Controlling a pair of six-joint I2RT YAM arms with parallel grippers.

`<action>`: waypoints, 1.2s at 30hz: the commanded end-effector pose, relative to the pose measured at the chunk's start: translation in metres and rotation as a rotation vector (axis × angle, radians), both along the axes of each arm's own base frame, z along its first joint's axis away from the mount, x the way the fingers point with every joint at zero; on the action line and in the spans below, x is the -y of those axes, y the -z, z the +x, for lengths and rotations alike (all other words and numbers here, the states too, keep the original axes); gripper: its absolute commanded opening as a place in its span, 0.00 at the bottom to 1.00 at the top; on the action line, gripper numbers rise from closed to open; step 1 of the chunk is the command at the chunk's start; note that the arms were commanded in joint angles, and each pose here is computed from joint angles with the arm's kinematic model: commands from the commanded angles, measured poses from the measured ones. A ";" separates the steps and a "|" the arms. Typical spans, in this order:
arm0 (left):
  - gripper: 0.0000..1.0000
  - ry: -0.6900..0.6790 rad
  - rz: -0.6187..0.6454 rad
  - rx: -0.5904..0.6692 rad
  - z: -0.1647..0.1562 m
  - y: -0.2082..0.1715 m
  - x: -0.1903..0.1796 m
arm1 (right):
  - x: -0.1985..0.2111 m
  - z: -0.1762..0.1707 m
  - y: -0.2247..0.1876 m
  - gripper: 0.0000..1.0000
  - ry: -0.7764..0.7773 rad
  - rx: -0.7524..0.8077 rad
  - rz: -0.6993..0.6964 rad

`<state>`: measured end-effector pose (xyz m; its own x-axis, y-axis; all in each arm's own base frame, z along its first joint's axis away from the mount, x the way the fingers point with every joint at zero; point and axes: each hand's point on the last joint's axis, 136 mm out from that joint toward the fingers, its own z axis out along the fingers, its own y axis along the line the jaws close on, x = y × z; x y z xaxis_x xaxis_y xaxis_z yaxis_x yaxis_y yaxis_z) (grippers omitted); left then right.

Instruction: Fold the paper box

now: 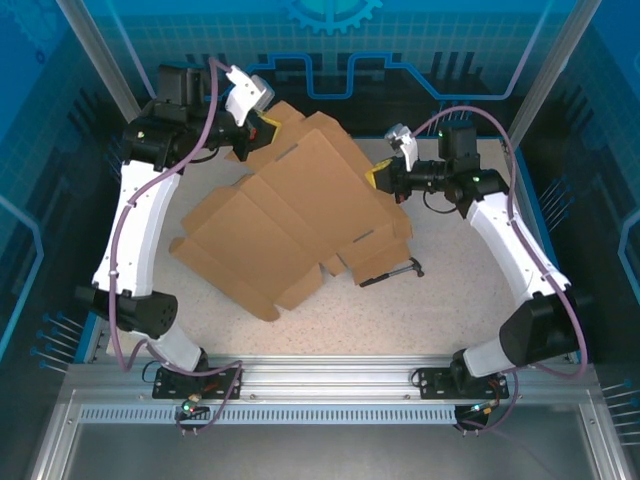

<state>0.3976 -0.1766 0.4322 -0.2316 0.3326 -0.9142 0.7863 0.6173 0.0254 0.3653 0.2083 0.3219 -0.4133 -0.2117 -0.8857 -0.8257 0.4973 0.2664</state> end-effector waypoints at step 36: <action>0.69 -0.404 -0.034 -0.104 0.066 0.103 -0.048 | -0.017 0.098 0.098 0.00 0.093 -0.120 -0.553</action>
<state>0.4666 -0.1335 0.3121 -0.4380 0.2817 -0.8537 0.5449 0.8385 -0.0029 0.4588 0.2206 0.2155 -0.5361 -0.5996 -0.5942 -0.7663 0.6409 0.0446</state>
